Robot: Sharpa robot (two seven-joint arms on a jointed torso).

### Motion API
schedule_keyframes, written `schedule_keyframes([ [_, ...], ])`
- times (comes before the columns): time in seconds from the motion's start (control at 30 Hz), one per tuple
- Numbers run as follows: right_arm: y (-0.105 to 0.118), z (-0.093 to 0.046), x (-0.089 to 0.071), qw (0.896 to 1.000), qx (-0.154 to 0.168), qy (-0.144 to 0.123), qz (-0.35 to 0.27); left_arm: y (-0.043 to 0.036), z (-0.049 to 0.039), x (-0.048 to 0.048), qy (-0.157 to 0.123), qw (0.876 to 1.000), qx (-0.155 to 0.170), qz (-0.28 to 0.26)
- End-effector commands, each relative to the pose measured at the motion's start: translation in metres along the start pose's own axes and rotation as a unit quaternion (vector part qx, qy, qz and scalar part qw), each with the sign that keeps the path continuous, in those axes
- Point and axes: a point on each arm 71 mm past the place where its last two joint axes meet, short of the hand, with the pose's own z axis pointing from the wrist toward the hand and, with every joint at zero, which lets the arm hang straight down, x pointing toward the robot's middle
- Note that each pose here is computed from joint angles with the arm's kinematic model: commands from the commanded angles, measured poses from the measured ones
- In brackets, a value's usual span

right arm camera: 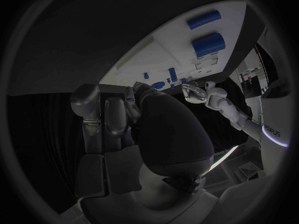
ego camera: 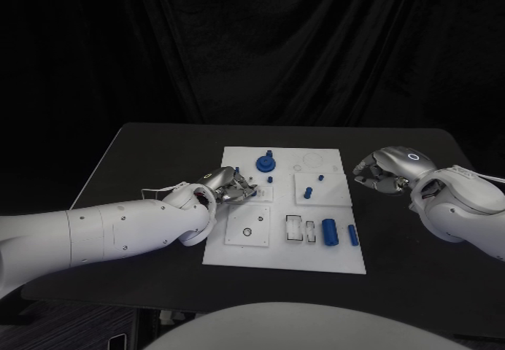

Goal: Assemble the parts on the task board

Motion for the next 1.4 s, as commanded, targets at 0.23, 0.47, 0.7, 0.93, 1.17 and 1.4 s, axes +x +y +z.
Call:
schedule_keyframes([
  [0.23,-0.0015,-0.0008,0.0015,1.0,0.011,0.004,-0.002,0.0064,-0.0023,0.0098,0.03,0.999,-0.015,0.005],
  [0.47,-0.0021,-0.001,0.0017,1.0,0.013,0.006,-0.002,0.0083,-0.0022,0.0108,0.035,0.999,-0.022,0.007],
  [0.7,-0.0022,-0.001,0.0018,1.0,0.013,0.006,-0.002,0.0093,-0.0017,0.0108,0.032,0.999,-0.017,0.007],
  [0.93,-0.0022,-0.0008,0.002,1.0,0.013,0.006,-0.002,0.0101,-0.0013,0.0119,0.032,0.999,-0.011,0.007],
  [1.17,-0.0022,-0.0009,0.0021,1.0,0.013,0.006,-0.002,0.0106,-0.0016,0.0126,0.031,0.999,-0.005,0.006],
  [1.4,-0.0023,-0.0009,0.0021,1.0,0.013,0.005,-0.002,0.0109,-0.0022,0.0131,0.028,1.0,0.0,0.005],
])
